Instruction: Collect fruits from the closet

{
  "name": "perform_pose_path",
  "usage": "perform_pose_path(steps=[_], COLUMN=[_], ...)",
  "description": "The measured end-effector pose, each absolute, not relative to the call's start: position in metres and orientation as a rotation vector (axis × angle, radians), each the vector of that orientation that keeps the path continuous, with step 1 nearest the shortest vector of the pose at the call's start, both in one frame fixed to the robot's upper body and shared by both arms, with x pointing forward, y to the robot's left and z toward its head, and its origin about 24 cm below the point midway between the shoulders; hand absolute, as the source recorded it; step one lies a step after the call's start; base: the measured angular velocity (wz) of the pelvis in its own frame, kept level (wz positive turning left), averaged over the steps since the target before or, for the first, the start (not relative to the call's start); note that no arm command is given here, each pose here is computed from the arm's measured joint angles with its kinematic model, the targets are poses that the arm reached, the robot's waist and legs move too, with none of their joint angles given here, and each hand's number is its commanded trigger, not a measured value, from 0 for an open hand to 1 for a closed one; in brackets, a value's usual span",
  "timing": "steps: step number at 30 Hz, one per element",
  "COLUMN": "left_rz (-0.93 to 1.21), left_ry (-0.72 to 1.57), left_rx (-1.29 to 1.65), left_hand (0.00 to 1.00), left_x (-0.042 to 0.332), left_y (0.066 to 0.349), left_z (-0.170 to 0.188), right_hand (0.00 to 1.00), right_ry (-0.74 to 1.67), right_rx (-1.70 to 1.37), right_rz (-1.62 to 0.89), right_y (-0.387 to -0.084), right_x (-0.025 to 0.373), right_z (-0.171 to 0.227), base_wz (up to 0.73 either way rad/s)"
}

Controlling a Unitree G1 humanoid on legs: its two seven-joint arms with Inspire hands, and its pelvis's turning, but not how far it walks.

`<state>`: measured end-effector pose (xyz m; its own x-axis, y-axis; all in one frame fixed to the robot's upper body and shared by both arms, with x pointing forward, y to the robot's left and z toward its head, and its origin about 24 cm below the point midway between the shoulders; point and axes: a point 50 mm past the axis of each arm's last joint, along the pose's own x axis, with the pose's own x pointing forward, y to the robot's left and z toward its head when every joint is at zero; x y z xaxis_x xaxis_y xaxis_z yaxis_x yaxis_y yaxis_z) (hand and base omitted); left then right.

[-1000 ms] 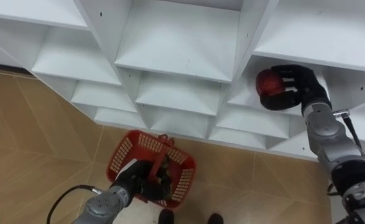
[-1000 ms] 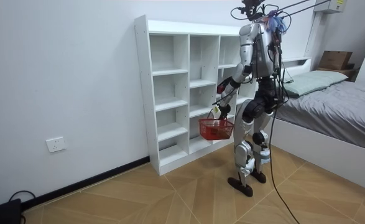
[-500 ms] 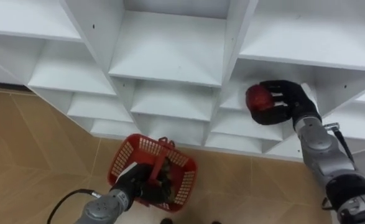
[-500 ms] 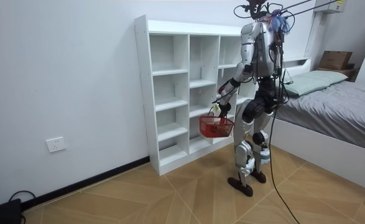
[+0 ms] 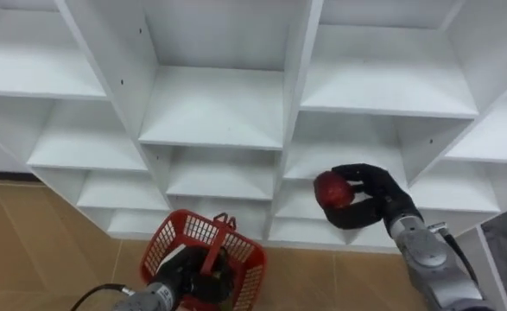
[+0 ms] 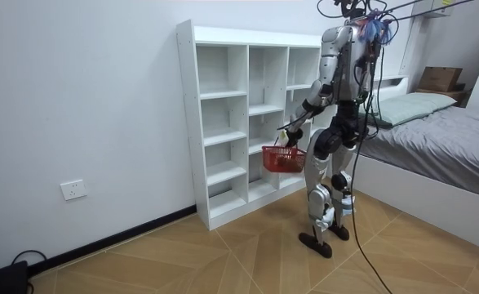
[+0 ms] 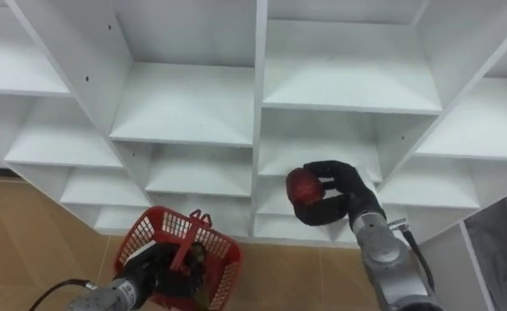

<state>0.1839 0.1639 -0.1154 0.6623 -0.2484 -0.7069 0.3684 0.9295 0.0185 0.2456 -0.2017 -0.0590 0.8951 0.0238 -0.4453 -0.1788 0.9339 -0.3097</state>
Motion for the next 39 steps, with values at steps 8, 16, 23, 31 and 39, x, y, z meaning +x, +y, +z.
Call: perform_pose_path(steps=[8, 16, 23, 31, 39], left_rz=[-0.358, -0.369, -0.377, -0.393, -0.424], left_ry=[0.702, 0.668, 0.622, 0.596, 0.541], left_rx=[0.159, 0.156, 0.153, 0.144, 0.130], left_hand=[1.00, 1.00, 1.00, 1.00, 1.00], left_x=[0.182, 0.184, 0.190, 0.194, 0.200], left_y=[0.162, 0.157, 0.153, 0.149, 0.142], left_z=[-0.108, -0.104, -0.096, -0.092, -0.082], right_hand=[1.00, 1.00, 1.00, 1.00, 1.00], right_ry=[0.478, 0.429, 0.452, 0.482, 0.484], right_rx=[-0.365, -0.353, -0.424, -0.426, -0.451], right_rz=[0.190, 0.234, 0.364, 0.416, 0.441], right_y=[-0.189, -0.178, -0.159, -0.150, -0.149], right_x=[0.217, 0.212, 0.202, 0.193, 0.192], right_z=[-0.071, -0.064, -0.073, -0.079, -0.080], base_wz=[-0.01, -0.05, 0.00, 0.00, 0.00])
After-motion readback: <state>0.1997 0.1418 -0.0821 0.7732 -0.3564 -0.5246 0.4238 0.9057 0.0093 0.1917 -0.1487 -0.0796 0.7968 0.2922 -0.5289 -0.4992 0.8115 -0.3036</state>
